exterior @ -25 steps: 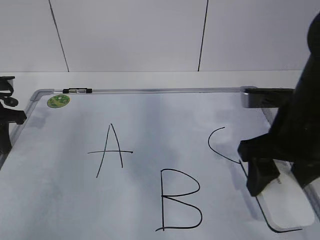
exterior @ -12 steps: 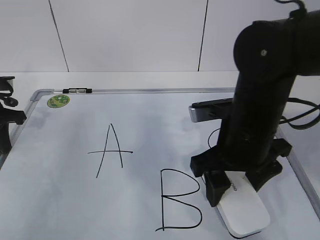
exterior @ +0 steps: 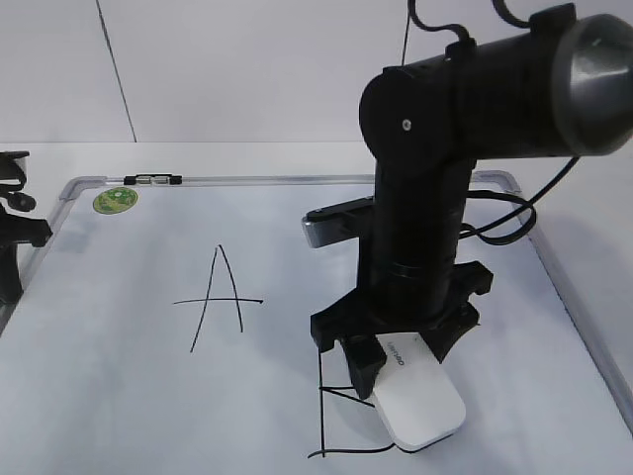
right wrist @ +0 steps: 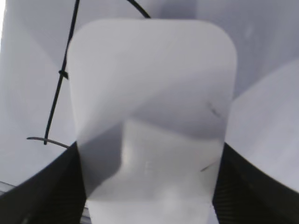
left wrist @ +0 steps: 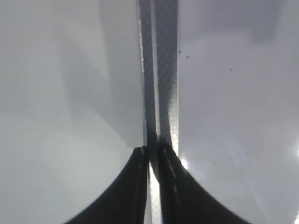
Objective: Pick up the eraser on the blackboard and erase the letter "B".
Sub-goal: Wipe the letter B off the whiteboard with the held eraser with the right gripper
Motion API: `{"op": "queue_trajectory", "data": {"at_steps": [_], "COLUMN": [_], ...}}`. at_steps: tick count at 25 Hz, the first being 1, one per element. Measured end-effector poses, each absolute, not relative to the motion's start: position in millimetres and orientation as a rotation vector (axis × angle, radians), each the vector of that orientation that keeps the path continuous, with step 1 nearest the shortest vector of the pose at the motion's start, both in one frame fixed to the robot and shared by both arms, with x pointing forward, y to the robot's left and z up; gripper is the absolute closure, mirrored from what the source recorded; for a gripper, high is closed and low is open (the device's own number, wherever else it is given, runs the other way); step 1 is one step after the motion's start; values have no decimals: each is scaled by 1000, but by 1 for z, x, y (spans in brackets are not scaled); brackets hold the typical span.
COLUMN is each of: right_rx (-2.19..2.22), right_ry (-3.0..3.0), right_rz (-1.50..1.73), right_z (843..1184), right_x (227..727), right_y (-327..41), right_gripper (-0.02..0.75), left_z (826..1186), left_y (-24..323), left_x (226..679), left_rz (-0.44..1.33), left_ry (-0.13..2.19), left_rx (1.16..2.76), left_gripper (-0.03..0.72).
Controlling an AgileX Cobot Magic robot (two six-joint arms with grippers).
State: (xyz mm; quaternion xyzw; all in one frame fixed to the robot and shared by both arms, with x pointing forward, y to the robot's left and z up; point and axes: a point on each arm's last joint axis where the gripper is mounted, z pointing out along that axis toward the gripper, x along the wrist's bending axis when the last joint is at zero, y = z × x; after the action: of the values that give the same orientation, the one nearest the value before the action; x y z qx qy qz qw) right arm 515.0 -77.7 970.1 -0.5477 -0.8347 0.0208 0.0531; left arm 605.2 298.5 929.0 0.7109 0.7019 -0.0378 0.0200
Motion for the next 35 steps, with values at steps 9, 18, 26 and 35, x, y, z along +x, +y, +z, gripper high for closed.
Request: {"op": "queue_trajectory", "data": {"at_steps": [9,18,26,35], "right_rx": [-1647,-1628,-1606,-1456], "right_ry": [-2525,-2506,-2530,-2672], "right_rz": [147,211,213,116], "right_z": [945,935,936,941], "right_x": [524,527,526,507], "right_y": [-69,-66,-60,-17], "right_gripper": [178,178,178,179], "left_z": [929,929,928,928], "left_y": [298,298,299,300], "left_x": [605,605,604,603], "left_rz": [-126,-126,-127,-138], "left_ry": [2180,2180,2181,2187], "left_rx": [2209,2209,2214,2229], "left_gripper": [639,639,639,639]}}
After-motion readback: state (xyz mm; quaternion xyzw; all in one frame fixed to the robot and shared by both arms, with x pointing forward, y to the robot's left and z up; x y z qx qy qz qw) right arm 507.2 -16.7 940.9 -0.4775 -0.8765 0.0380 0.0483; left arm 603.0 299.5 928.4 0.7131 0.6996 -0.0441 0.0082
